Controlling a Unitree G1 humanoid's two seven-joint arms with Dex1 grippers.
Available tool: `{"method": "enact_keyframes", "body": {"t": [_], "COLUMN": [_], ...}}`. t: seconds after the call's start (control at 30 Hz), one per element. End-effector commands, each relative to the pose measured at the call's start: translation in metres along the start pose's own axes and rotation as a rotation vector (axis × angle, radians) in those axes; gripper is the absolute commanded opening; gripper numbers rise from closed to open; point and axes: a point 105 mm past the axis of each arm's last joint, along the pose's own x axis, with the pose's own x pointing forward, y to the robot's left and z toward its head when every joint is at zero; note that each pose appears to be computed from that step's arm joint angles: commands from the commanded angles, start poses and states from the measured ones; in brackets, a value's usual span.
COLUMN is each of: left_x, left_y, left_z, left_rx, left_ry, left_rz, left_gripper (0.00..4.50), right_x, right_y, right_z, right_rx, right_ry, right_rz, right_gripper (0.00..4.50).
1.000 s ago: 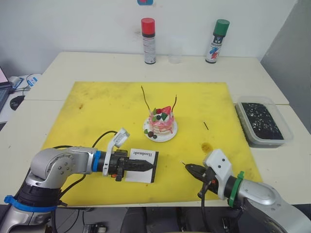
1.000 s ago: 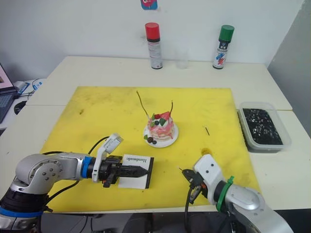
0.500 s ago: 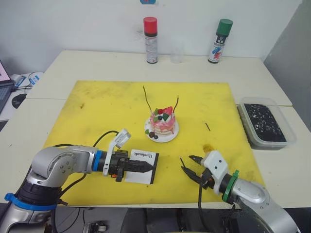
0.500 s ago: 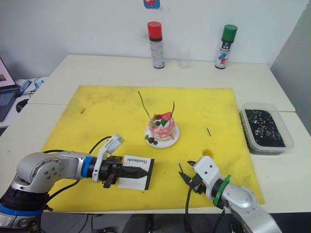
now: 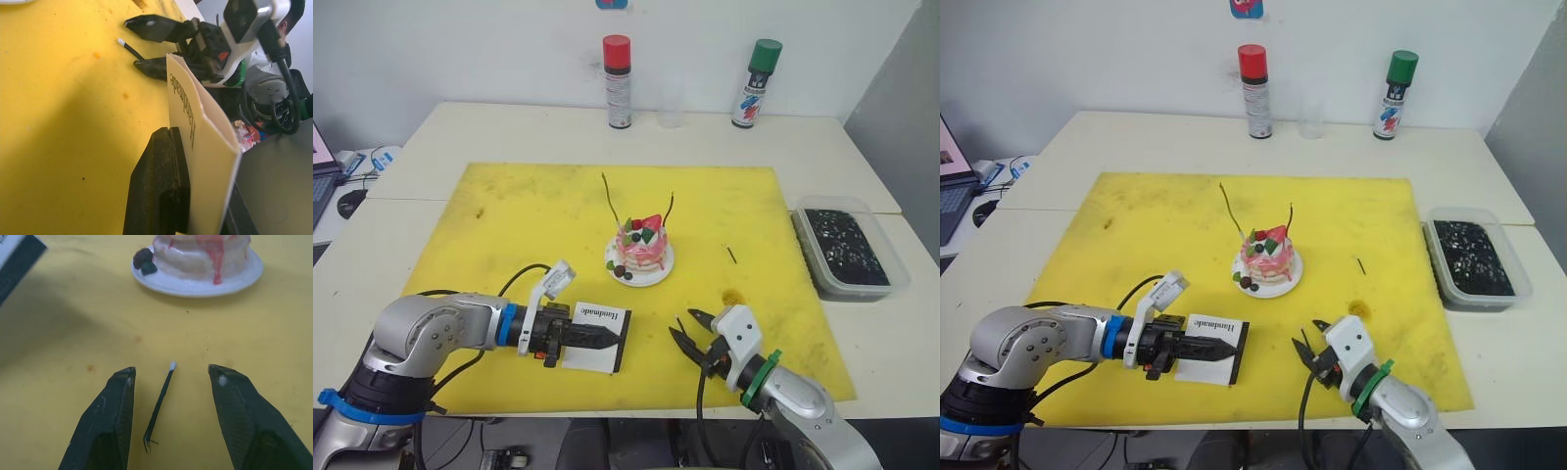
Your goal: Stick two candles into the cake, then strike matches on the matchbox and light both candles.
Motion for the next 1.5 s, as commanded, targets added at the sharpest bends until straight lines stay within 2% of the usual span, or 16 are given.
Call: {"method": "enact_keyframes", "body": {"t": [0.03,0.13,0.17,0.23,0.3,0.4,0.43,0.7,1.0,1.27,1.37,1.5], "left_x": [-0.002,-0.003,-0.003,-0.002,-0.002,-0.001,-0.001,0.002,0.004,0.007,0.007,0.006], "left_y": [-0.008,-0.008,-0.008,-0.008,-0.008,-0.008,-0.008,-0.008,-0.007,-0.008,-0.008,-0.009], "left_z": [0.006,0.006,0.006,0.006,0.006,0.006,0.006,0.005,0.006,0.005,0.005,0.005], "left_rx": [0.036,0.034,0.034,0.033,0.033,0.033,0.033,0.027,0.028,0.030,0.029,0.028], "left_ry": [0.001,0.003,0.004,0.005,0.006,0.003,0.002,-0.009,-0.012,-0.007,-0.005,-0.003], "left_rz": [-0.015,-0.015,-0.015,-0.016,-0.016,-0.019,-0.020,-0.025,-0.026,-0.031,-0.032,-0.033], "left_gripper": [0.00,0.00,0.00,0.00,0.00,0.00,0.00,0.00,0.00,0.00,0.00,0.00], "right_x": [0.001,0.002,0.003,0.002,0.002,0.001,0.001,-0.004,-0.017,-0.010,-0.008,-0.008], "right_y": [0.001,-0.002,-0.001,0.001,0.001,0.003,0.004,-0.003,-0.018,-0.026,-0.028,-0.026], "right_z": [0.004,0.002,0.001,-0.002,-0.003,-0.002,-0.001,0.009,0.017,0.007,0.004,0.002], "right_rx": [-0.001,0.026,0.031,0.022,0.016,0.021,0.021,0.011,-0.169,-0.158,-0.159,-0.169], "right_ry": [-0.012,0.001,0.012,0.036,0.049,0.052,0.051,0.024,0.083,0.094,0.091,0.084], "right_rz": [-0.026,-0.055,-0.054,-0.048,-0.047,-0.041,-0.040,-0.030,0.069,0.089,0.085,0.096], "right_gripper": [2.43,2.43,2.27,1.86,1.09,0.17,0.06,0.06,0.06,0.06,0.66,2.03]}}
